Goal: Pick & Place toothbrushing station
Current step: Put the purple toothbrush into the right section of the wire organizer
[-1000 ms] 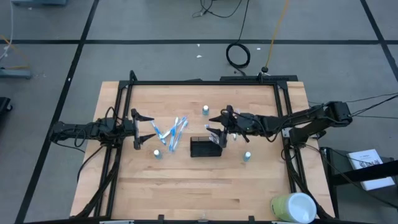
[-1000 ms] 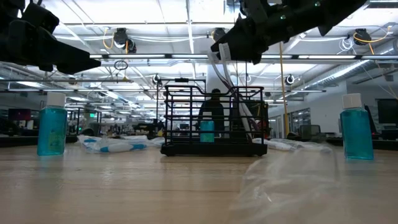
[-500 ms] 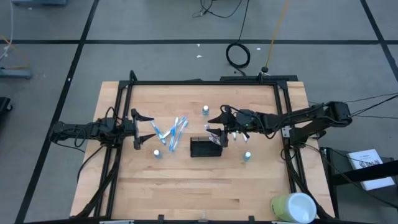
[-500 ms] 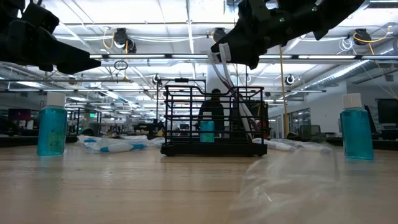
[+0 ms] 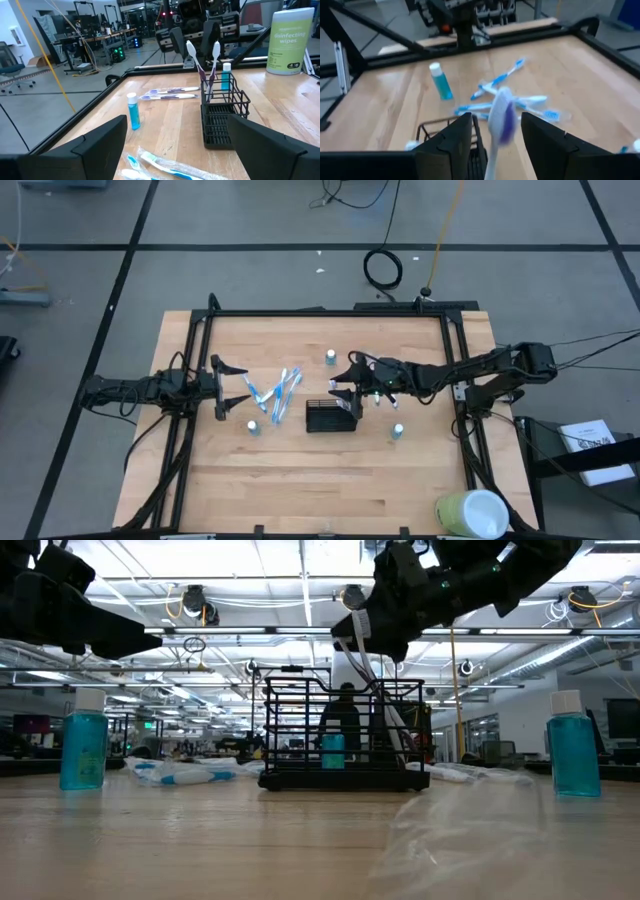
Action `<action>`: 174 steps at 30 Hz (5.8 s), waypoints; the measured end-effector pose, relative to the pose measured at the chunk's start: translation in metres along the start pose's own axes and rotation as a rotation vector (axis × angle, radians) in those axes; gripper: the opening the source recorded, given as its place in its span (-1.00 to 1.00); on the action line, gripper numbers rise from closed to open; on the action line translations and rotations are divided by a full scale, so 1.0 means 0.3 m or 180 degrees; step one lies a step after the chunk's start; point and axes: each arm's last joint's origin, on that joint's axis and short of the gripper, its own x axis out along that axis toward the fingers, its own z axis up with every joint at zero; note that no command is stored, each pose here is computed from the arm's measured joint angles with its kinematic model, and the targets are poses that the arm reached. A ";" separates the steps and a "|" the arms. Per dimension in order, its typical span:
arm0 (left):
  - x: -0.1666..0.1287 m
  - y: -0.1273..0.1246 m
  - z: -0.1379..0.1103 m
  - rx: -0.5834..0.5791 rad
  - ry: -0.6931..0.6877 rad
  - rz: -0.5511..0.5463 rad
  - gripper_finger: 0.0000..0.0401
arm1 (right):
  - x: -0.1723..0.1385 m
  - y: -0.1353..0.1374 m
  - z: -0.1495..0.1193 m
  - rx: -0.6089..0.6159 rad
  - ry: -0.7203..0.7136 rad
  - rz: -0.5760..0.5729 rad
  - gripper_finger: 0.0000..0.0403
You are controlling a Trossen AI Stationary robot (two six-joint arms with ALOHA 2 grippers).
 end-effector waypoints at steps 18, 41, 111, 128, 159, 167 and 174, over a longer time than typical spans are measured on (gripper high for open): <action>0.000 0.000 0.000 0.0000 0.0001 0.0000 0.75 | 0.034 -0.011 -0.035 -0.0089 0.0104 -0.0037 -0.67; 0.000 0.000 0.000 0.0000 0.0000 0.0001 0.75 | 0.026 0.047 -0.021 -0.0299 -0.0403 -0.0056 -0.97; 0.000 0.000 0.000 0.0000 0.0001 0.0001 0.75 | -0.030 0.029 -0.114 -0.0208 -0.0493 -0.0100 -0.21; 0.000 0.000 0.001 0.0000 0.0000 0.0001 0.75 | -0.254 -0.071 -0.083 0.0016 0.0265 -0.2011 -0.15; 0.000 0.000 0.001 -0.0001 -0.0002 0.0001 0.75 | -0.122 -0.326 -0.374 0.1227 0.1875 -0.2475 -0.34; 0.000 0.000 0.001 0.0000 -0.0002 0.0001 0.75 | -0.122 -0.325 -0.377 0.1107 0.1946 -0.2413 -0.89; 0.000 0.000 0.001 0.0000 -0.0002 0.0000 0.75 | -0.125 -0.324 -0.368 0.0988 0.1937 -0.2359 -0.90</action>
